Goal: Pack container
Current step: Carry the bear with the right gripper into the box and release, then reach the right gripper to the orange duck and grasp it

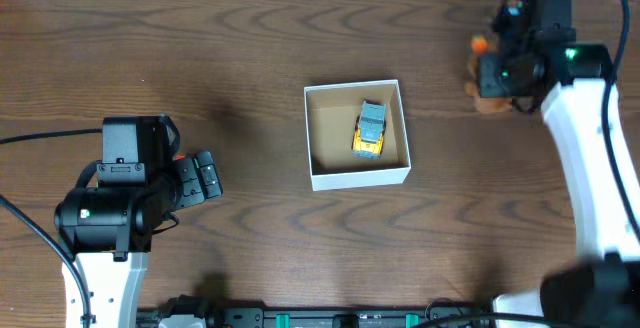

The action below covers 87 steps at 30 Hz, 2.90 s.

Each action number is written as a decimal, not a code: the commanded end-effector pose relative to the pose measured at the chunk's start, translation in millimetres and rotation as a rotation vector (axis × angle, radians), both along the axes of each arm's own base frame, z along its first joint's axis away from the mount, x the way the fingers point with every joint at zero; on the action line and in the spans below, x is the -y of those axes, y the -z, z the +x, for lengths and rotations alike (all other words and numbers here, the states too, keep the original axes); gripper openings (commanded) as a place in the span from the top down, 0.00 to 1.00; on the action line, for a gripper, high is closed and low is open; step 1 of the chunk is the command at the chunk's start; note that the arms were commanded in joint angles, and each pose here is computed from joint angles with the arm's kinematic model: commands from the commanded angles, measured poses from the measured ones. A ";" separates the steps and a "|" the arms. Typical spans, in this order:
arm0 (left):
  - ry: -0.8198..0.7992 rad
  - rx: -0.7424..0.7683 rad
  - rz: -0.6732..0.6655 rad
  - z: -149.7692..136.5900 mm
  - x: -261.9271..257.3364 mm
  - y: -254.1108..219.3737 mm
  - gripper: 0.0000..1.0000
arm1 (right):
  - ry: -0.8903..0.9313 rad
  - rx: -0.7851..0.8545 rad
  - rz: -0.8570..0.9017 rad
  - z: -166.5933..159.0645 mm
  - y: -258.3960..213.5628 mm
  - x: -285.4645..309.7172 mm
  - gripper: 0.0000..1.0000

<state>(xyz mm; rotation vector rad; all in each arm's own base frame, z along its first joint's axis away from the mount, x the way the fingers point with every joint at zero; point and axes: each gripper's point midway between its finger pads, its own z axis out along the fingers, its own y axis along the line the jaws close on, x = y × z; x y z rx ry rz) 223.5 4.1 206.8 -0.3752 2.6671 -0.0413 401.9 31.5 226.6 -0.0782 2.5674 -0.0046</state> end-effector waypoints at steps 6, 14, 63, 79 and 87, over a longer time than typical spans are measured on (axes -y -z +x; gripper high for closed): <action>-0.015 0.015 -0.001 1.6 -1.7 -5.8 0.02 | -0.002 0.043 0.260 -30.5 -23.2 -140.2 0.90; -0.015 0.015 -0.001 1.5 -1.6 -5.8 0.02 | 0.164 -0.089 0.283 -36.8 47.2 -205.6 0.87; -0.015 0.015 -0.001 1.6 -1.7 -5.8 0.02 | 1.172 -0.026 0.087 -140.8 -19.3 214.8 0.01; -0.015 0.015 0.000 1.6 -1.7 -5.8 0.02 | 1.099 -0.309 -0.015 -161.0 132.0 306.6 0.01; -0.015 0.015 0.000 1.5 -1.7 -5.8 0.02 | 1.027 -0.341 0.008 -146.7 190.7 313.5 0.05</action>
